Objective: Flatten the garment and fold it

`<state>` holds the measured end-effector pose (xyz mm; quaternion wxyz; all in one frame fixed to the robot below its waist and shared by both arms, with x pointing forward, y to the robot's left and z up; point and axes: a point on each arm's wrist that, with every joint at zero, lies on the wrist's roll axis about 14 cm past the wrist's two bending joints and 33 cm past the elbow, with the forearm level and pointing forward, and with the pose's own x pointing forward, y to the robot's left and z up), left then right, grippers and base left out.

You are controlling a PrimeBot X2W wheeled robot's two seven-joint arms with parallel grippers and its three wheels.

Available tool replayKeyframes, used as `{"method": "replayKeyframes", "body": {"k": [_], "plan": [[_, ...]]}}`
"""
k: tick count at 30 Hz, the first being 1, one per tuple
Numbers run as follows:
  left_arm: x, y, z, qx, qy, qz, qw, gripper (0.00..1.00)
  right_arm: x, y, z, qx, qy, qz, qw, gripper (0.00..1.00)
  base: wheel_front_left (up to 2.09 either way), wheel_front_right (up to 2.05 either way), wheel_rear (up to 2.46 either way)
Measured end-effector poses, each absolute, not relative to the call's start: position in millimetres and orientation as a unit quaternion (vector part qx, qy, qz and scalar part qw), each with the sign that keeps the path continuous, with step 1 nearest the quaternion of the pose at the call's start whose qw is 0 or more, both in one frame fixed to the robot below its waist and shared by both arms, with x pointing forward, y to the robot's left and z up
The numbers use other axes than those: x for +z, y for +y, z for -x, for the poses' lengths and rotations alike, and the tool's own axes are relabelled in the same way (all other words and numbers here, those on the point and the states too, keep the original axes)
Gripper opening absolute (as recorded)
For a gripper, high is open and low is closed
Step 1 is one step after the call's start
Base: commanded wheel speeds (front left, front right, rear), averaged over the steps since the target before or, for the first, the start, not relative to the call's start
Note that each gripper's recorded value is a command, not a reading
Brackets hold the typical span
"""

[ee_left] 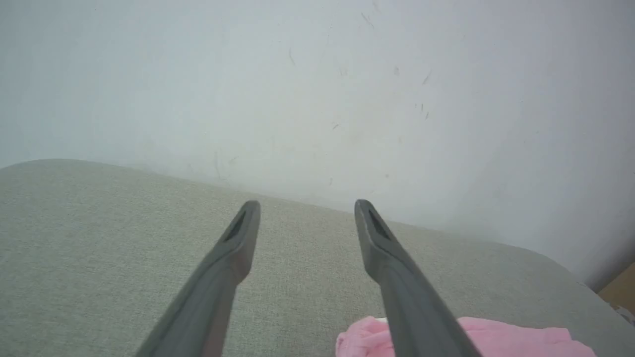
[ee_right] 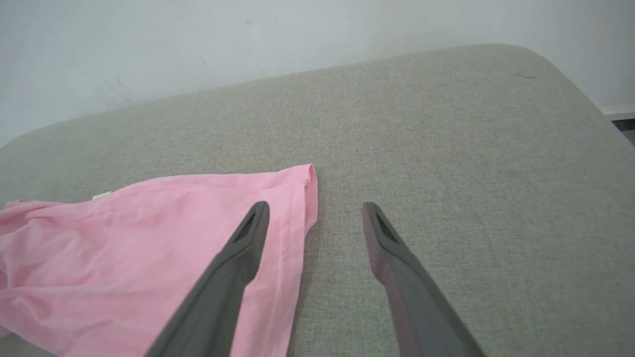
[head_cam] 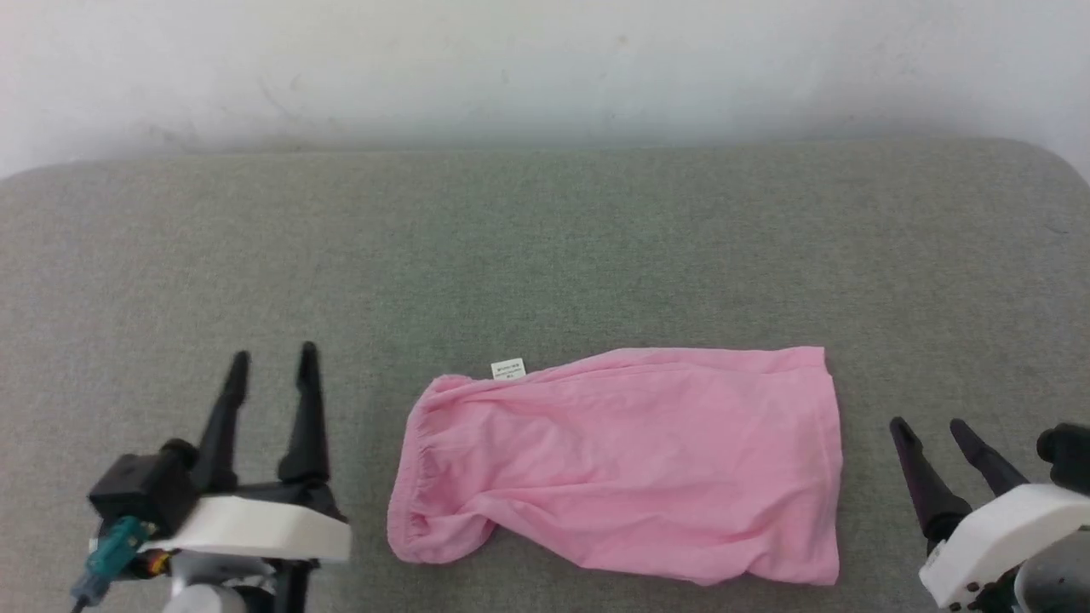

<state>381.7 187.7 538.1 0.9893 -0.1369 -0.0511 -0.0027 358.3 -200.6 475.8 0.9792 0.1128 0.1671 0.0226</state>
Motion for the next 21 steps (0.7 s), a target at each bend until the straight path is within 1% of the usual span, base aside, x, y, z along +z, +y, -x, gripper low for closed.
{"method": "replayKeyframes", "body": {"k": [4, 6, 14, 20, 21], "plan": [[532.3, 217.3, -384.4, 0.036, -0.058, 0.102, 0.992, 1.00, 453.9, -201.4, -362.3, 0.035, 0.237, -0.104, 0.965, 1.00, 0.00, 0.00, 0.00], [528.8, 224.6, -384.6, 0.041, -0.055, 0.073, 0.995, 1.00, 443.2, -200.2, -363.1, 0.044, 0.270, -0.097, 0.957, 1.00, 0.00, 0.00, 0.00], [516.6, 225.0, -384.0, 0.028, -0.040, 0.013, 0.999, 1.00, 406.9, -171.2, -376.4, 0.092, 0.359, -0.107, 0.923, 1.00, 0.00, 0.00, 0.00], [508.3, 220.3, -382.9, 0.023, -0.028, 0.017, 0.999, 1.00, 375.0, -151.3, -380.3, 0.116, 0.423, -0.116, 0.891, 1.00, 0.00, 0.00, 0.00], [508.2, 218.6, -382.6, 0.021, -0.028, 0.020, 0.999, 1.00, 370.5, -149.7, -379.2, 0.120, 0.436, -0.109, 0.885, 0.82, 0.00, 0.00, 0.00]]}}
